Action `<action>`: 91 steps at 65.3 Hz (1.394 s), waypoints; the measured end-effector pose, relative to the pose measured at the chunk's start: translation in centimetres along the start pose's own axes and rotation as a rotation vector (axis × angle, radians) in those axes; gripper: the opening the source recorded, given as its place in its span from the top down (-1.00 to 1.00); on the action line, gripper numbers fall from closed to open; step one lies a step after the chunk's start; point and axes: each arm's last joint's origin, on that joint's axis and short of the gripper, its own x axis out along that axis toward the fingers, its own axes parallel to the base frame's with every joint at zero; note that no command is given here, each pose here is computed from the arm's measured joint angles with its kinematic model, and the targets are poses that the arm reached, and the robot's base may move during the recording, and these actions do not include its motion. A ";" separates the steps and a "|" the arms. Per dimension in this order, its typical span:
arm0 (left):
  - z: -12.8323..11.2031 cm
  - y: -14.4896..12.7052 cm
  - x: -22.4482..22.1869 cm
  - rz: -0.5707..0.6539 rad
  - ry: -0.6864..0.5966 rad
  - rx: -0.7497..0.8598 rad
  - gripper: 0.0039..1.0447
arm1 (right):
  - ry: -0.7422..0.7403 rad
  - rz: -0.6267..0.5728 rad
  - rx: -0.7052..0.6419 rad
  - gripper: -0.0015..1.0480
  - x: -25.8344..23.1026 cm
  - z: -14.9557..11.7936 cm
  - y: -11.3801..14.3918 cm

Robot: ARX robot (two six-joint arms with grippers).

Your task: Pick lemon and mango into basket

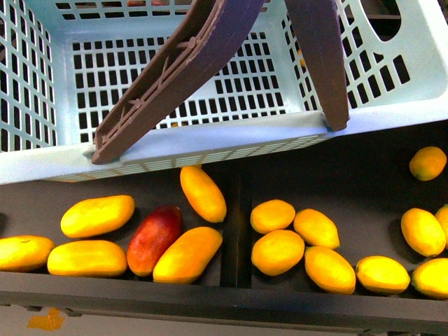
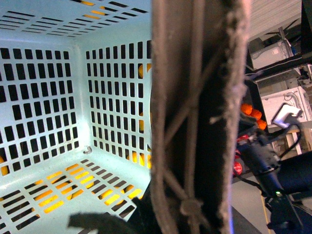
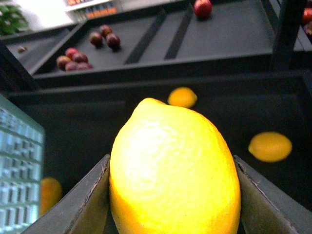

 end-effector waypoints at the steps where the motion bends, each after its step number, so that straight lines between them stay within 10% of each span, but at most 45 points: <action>1: 0.0 0.0 0.0 0.000 0.000 0.000 0.92 | -0.007 0.007 0.000 -0.18 0.0 0.2 0.3; 25: 0.0 0.0 0.0 -0.002 0.002 0.000 0.92 | -0.069 0.220 0.076 -0.18 1.3 3.6 7.7; 64: 0.0 0.0 0.0 -0.002 0.002 0.000 0.92 | 0.059 0.381 0.021 -0.18 3.5 0.1 15.2; 80: 0.0 0.0 0.0 -0.001 0.001 0.000 0.92 | 0.119 0.358 0.001 -0.85 3.8 -1.1 15.8; 91: -0.1 0.1 0.0 0.001 0.007 -0.002 0.92 | 0.074 0.270 0.001 -0.83 3.2 0.1 14.9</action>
